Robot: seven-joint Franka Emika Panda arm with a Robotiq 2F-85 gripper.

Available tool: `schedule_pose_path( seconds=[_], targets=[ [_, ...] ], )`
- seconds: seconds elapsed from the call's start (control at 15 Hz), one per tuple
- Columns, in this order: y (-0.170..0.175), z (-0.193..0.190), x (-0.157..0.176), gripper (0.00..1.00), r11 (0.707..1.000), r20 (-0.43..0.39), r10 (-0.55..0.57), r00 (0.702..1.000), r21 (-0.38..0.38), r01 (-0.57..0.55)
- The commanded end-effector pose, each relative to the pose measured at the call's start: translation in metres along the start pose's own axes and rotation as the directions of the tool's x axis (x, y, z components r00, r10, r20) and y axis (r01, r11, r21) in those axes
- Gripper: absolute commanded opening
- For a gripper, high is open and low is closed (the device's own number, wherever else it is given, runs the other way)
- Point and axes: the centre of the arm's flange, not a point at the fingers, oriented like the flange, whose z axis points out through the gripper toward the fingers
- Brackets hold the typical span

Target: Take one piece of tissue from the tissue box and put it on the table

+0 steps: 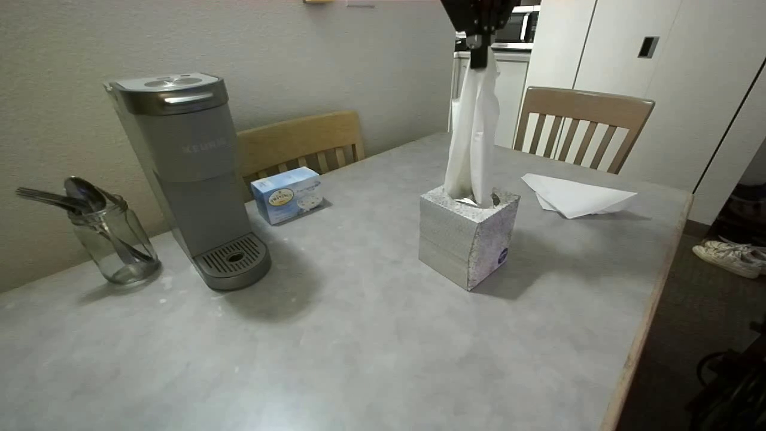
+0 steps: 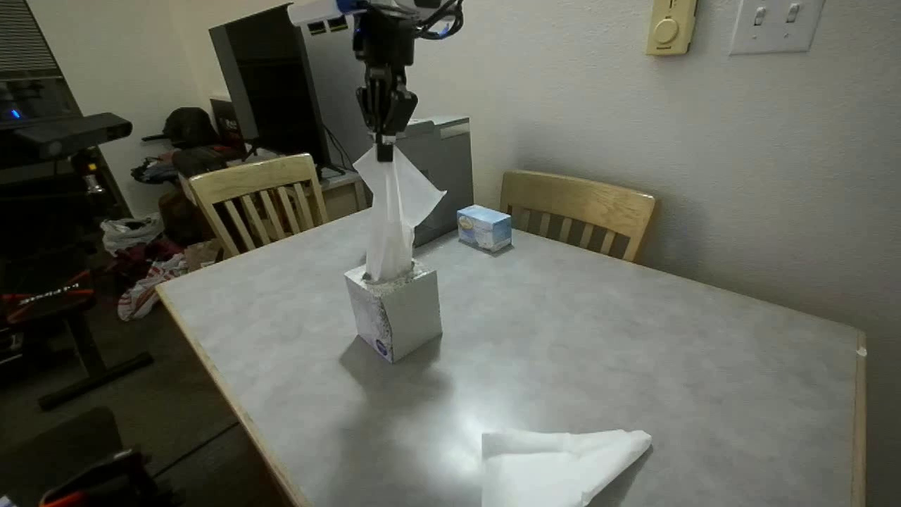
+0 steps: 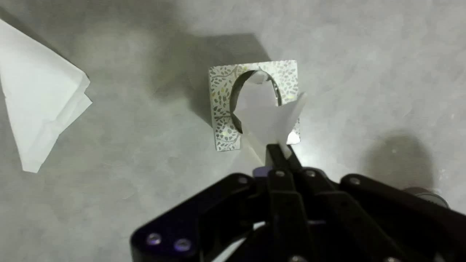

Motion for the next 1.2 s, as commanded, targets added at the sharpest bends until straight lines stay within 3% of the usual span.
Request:
schedule_pose_path(
  seconds=[0.0, 0.53, 0.87, 1.13],
  targets=[
    [0.0, -0.028, -0.01, 0.0, 0.999, -0.028, -0.029, 0.999, -0.047, 0.027],
    [0.005, -0.08, -0.029, 0.0, 0.989, -0.148, -0.068, 0.987, -0.137, 0.048],
    [0.033, -0.095, -0.035, 0.0, 0.986, -0.199, -0.077, 0.977, -0.159, 0.045],
    [0.076, -0.101, -0.034, 0.0, 0.984, -0.217, -0.104, 0.971, -0.167, 0.067]
  ],
)
